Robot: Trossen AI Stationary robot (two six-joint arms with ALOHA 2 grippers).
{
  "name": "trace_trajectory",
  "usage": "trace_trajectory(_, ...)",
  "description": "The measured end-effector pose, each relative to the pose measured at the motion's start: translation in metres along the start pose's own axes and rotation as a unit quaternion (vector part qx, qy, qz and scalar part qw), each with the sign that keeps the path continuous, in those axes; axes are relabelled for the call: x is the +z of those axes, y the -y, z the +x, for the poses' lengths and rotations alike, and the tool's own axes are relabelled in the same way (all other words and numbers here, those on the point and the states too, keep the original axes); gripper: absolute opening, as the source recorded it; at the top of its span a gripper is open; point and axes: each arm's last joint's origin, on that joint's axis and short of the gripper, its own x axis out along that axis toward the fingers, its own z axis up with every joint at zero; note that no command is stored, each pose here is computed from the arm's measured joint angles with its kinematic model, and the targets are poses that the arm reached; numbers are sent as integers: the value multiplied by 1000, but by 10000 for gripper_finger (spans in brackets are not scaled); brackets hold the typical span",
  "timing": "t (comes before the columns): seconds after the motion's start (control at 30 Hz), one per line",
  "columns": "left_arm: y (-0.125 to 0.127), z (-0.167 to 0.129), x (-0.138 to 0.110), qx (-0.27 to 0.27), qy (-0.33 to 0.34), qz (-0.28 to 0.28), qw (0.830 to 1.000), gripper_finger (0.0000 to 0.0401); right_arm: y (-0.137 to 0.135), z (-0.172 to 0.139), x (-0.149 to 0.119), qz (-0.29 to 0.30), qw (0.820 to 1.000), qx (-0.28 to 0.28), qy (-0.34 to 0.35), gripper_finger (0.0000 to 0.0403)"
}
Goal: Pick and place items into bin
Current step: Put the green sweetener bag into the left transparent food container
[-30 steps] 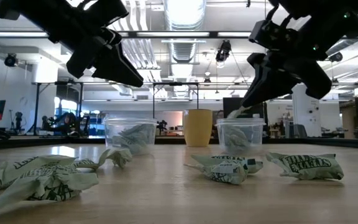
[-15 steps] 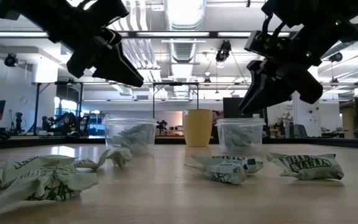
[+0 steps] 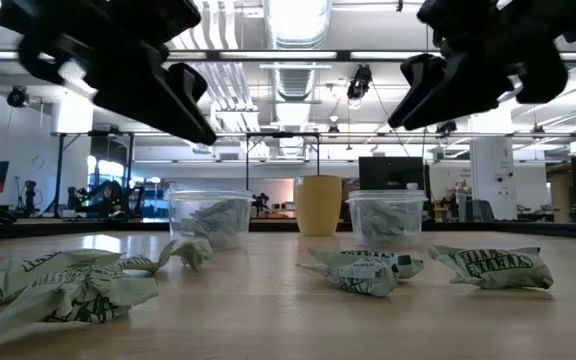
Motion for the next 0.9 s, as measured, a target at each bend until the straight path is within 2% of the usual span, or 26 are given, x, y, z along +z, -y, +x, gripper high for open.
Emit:
trace_trajectory(0.07, 4, -1, 0, -25, -2, 3, 1000, 107, -2, -1, 1, -5, 1000, 15, 5, 142)
trace_trajectory(0.4, 17, 0, 3, -49, 28, 23, 998, 107, -3, -2, 1, -7, 1000, 26, 8, 123)
trace_trajectory(0.6, 28, 21, 1, -87, 22, 54, 995, 107, -3, -1, 2, -7, 1000, 27, 10, 118)
trace_trajectory(0.9, 38, 52, 1, -104, -27, 94, 990, 107, -4, -1, 2, -8, 999, 36, 15, 111)
